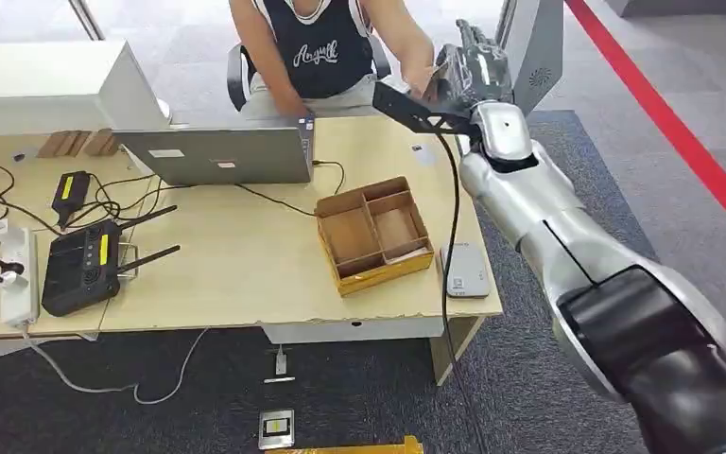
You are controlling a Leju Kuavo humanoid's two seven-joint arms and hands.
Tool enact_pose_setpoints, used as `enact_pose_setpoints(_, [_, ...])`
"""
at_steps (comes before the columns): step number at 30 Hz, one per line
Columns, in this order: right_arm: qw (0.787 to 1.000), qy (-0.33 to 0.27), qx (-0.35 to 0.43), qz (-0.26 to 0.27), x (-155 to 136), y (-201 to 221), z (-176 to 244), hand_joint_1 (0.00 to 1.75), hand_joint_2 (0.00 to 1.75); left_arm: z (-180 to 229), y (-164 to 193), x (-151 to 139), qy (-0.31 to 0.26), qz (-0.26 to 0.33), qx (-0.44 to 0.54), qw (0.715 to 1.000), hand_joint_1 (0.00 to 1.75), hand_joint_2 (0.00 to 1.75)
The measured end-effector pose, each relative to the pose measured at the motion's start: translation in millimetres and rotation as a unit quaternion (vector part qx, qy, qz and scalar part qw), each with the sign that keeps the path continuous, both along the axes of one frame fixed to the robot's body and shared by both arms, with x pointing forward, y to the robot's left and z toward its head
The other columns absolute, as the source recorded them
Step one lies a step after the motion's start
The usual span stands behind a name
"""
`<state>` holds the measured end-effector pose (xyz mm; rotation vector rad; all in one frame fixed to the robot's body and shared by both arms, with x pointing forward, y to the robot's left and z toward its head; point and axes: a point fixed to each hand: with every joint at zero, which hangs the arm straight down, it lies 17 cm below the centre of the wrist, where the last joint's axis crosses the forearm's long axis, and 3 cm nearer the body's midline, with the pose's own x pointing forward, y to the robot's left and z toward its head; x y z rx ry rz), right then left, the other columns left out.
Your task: Pass the card to the sensor for recognition and then transmit it.
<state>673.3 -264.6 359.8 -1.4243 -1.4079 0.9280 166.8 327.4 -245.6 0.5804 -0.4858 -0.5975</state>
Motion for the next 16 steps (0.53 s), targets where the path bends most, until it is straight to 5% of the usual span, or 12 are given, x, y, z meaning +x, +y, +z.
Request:
enact_pose_setpoints(7, [1.000,0.011,0.007,-0.005,-1.3,-3.0,-14.9,0.00,1.75,-0.3,1.8,-0.9,0.002,0.005,0.000,1.000,0.00,0.00])
enact_pose_setpoints(8, [1.000,0.012,0.009,-0.007,-1.6,-3.9,-17.1,0.00,0.00,-0.3,1.9,-0.9,0.002,0.005,0.001,1.000,0.00,0.00])
enact_pose_setpoints(16, [1.000,0.018,0.010,-0.009,-2.0,-3.9,-23.9,0.00,0.00,-0.5,2.7,-1.7,0.003,0.008,0.001,1.000,0.00,0.00])
